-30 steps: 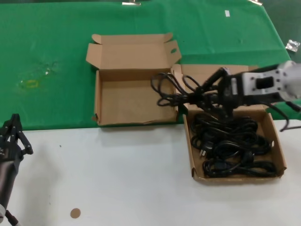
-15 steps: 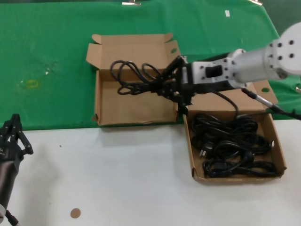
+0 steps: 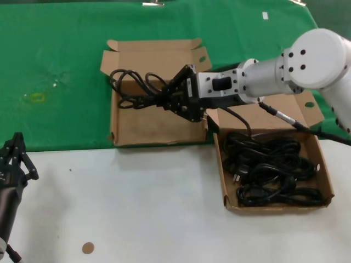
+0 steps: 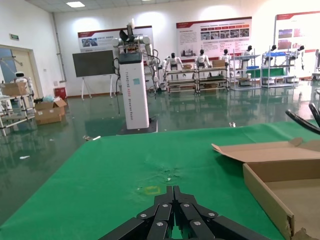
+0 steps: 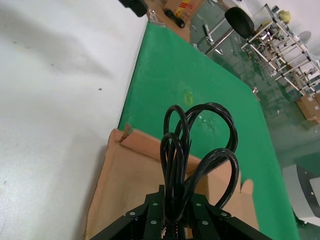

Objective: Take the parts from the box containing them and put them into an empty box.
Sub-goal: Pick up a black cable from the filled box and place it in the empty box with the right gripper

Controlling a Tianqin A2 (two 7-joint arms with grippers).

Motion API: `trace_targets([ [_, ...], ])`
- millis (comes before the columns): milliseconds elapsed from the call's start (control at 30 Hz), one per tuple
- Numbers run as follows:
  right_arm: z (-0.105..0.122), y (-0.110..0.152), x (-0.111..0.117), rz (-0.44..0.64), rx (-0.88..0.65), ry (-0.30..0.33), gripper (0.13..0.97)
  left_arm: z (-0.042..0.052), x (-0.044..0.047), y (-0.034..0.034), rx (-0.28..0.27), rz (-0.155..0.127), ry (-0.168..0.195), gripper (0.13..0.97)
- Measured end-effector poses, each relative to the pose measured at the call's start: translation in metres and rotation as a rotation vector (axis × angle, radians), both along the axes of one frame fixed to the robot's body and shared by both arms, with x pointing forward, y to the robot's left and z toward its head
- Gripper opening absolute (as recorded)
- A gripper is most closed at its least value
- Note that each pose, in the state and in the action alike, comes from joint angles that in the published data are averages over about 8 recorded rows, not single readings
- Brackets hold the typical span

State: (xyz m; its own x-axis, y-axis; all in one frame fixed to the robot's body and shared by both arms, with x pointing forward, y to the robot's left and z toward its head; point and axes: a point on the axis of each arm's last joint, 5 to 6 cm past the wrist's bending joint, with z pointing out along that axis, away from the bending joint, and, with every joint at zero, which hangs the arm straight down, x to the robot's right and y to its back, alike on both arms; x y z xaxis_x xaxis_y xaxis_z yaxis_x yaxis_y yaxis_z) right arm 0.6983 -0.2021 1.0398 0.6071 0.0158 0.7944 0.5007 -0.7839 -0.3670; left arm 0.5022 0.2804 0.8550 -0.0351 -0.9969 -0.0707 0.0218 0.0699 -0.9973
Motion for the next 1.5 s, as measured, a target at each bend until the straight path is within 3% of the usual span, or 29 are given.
trace_targets([
  [600, -0.018, -0.001, 0.012, -0.033, -0.018, 0.01, 0.208, 0.0, 0.0, 0.0, 0.0, 0.0, 0.0, 0.152],
  [1100, -0.022, 0.005, 0.032, -0.062, 0.018, -0.031, 0.208, 0.0, 0.0, 0.0, 0.0, 0.0, 0.0, 0.152],
  [1500, -0.025, 0.005, 0.038, -0.065, 0.016, -0.033, 0.312, 0.0, 0.0, 0.0, 0.0, 0.0, 0.0, 0.152],
])
